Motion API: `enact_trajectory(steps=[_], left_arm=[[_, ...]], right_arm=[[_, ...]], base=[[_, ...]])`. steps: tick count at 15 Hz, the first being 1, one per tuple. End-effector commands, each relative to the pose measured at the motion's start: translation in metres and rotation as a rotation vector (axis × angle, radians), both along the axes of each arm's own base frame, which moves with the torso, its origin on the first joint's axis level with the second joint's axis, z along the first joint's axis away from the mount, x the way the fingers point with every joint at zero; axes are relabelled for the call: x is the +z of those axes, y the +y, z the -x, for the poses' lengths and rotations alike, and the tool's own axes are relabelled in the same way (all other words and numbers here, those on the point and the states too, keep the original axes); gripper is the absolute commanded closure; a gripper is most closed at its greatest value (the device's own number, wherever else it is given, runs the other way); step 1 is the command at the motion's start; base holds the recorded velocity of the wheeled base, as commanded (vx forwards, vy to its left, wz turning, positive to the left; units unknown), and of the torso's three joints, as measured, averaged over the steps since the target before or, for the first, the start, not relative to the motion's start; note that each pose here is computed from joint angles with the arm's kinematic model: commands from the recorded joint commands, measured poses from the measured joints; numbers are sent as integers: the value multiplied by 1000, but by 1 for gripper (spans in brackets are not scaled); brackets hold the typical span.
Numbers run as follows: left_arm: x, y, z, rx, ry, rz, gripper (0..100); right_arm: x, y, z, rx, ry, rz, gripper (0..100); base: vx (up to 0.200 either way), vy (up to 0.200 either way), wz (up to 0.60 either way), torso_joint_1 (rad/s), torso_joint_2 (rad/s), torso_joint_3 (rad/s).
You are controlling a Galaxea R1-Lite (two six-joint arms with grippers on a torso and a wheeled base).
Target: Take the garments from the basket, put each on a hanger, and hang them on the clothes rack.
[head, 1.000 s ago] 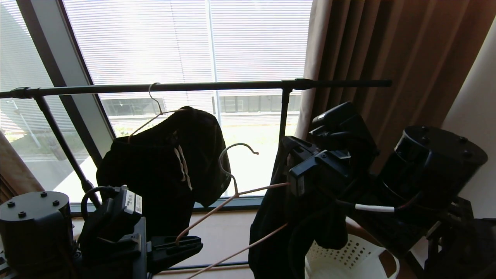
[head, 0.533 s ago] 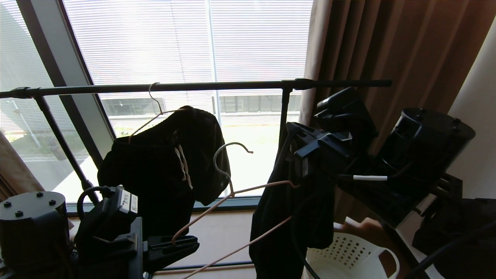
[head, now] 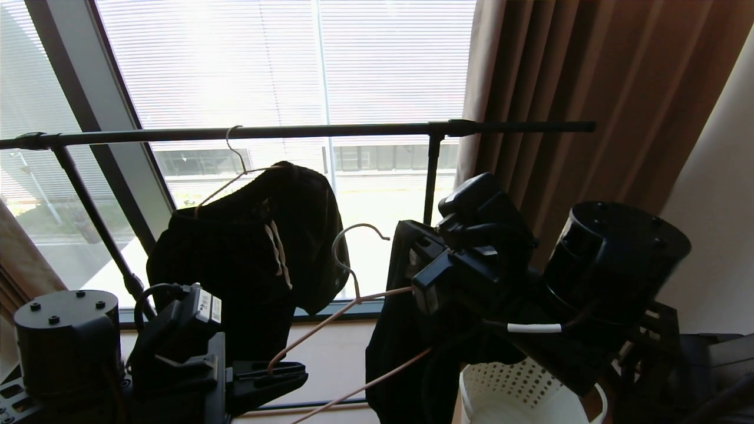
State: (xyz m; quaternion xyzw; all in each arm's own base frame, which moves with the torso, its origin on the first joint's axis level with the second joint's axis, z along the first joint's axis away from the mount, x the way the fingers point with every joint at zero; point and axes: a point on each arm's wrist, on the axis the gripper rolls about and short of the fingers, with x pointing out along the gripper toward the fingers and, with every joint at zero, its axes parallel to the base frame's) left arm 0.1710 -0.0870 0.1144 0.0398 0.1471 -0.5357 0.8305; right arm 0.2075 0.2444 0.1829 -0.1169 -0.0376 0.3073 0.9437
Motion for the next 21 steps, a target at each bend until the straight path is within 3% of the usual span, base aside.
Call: enact_trajectory(steps=[1, 8, 12, 13, 18, 21], left_arm=[[-2, 0, -1, 2, 9, -3, 100], [-2, 0, -1, 5, 7, -4, 100], [-1, 0, -1, 5, 5, -3, 100], [-1, 0, -1, 5, 3, -2, 100], [-1, 1, 1, 5, -15, 6, 100], [0, 1, 2, 3, -31, 13, 100]], right_arm=[[2, 1, 13, 33, -1, -2, 100], [-1, 22, 48, 137, 11, 4, 100], [-5, 23, 47, 67, 17, 11, 100], [-4, 21, 46, 58, 15, 0, 0], [-4, 2, 16, -62, 9, -38, 0], [-5, 8, 3, -89, 7, -38, 0]], base=[[0, 0, 0, 0, 0, 0], [0, 0, 0, 0, 0, 0], [0, 0, 0, 0, 0, 0], [0, 0, 0, 0, 0, 0], [0, 0, 0, 0, 0, 0], [0, 0, 0, 0, 0, 0]])
